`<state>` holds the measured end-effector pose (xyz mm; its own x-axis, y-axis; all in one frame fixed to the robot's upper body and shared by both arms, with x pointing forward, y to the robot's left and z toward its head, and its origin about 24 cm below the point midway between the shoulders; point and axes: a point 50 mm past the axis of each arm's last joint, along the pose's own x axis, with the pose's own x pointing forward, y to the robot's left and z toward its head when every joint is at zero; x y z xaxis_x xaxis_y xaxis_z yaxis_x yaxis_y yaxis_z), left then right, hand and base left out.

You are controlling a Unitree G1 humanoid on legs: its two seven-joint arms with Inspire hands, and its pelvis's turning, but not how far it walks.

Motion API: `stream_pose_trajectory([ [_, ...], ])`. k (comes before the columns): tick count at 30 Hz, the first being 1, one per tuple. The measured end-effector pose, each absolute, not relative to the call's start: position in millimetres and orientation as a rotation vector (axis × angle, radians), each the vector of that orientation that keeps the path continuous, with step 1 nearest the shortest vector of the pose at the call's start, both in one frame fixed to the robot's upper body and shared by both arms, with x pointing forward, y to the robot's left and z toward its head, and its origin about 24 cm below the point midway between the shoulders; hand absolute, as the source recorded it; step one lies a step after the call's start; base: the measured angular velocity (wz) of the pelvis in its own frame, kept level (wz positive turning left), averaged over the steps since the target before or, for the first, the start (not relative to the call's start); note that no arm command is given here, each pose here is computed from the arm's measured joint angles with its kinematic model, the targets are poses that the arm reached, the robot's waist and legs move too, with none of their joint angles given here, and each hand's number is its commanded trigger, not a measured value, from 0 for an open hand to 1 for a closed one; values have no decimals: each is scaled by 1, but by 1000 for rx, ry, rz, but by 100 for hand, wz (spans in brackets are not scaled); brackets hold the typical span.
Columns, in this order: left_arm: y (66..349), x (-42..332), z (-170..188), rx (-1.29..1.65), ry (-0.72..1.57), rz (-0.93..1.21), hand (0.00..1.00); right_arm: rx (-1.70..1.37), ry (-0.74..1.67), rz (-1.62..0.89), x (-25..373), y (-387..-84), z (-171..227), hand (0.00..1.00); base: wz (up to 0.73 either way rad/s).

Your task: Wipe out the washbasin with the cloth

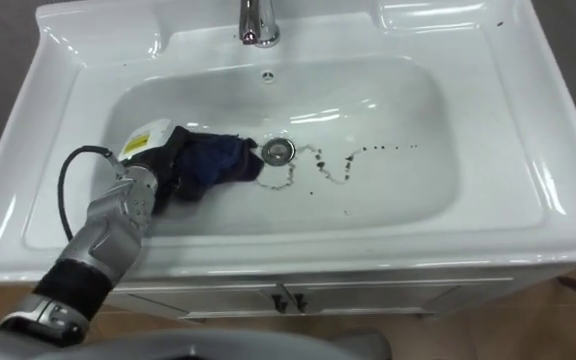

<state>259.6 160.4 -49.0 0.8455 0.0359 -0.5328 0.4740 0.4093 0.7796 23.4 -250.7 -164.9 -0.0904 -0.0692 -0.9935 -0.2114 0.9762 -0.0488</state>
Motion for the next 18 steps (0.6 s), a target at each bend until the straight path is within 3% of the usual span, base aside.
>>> stream_pose_trajectory([
  [14, 139, 270, -48, 835, 551, -359, 100, -208, 1693, 181, 22, -250, -165, 0, -6],
  [18, 114, 274, -42, 759, 522, -466, 100, -213, 1679, 200, 28, -248, -165, 0, 1],
])
